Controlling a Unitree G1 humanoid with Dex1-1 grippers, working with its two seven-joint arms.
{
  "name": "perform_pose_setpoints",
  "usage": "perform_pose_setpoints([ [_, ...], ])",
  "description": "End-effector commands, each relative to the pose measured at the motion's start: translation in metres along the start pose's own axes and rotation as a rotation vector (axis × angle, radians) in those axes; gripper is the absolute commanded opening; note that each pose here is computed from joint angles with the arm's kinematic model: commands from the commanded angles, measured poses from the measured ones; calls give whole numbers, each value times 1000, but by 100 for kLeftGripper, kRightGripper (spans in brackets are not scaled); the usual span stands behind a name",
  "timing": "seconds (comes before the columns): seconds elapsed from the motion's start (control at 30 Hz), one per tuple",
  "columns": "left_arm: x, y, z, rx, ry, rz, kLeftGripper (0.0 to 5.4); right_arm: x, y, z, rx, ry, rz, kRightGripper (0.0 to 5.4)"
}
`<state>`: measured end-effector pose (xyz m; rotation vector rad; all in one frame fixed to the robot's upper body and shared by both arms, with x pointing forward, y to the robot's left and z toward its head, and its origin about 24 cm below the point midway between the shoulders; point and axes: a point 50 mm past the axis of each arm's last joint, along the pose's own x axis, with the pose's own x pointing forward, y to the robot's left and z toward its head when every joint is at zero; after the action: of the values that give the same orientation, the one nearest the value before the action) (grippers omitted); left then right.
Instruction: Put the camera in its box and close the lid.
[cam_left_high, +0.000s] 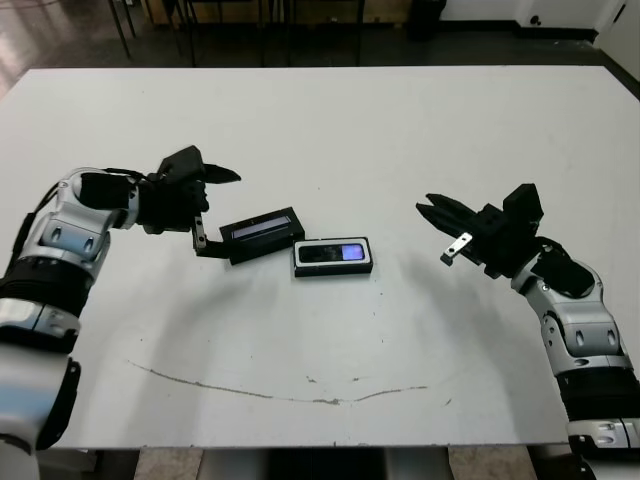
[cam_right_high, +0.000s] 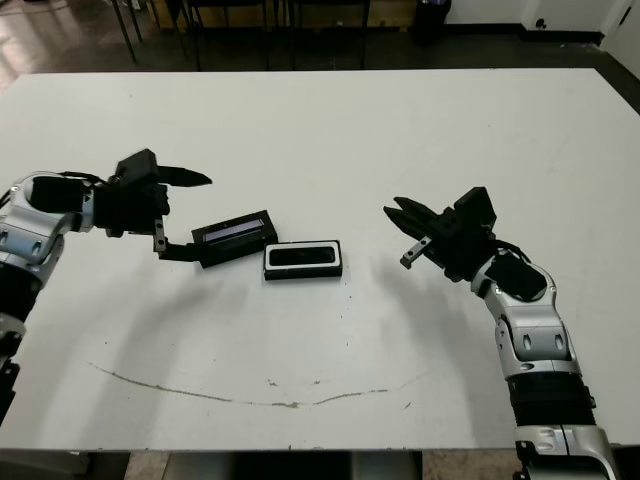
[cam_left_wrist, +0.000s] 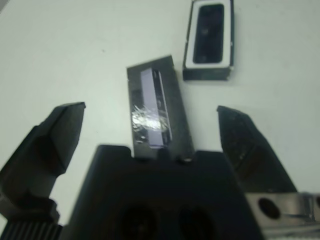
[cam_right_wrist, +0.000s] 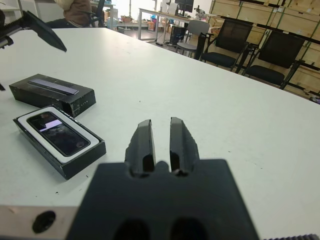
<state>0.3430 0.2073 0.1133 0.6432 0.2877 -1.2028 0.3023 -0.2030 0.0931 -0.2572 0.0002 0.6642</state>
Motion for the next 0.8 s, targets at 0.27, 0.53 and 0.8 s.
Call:
perform_pose_setpoints([
  [0.27,11,-11,-22,-32,62,-23,538,-4,1,-10,-11,58,15,0],
  [0.53,14,-14,-35,-149,94,15,538,-4,2,-13,-15,68,34,0],
  [0.8,20,-20,-43,-303,69,36,406,-6,2,-14,-25,78,42,0],
])
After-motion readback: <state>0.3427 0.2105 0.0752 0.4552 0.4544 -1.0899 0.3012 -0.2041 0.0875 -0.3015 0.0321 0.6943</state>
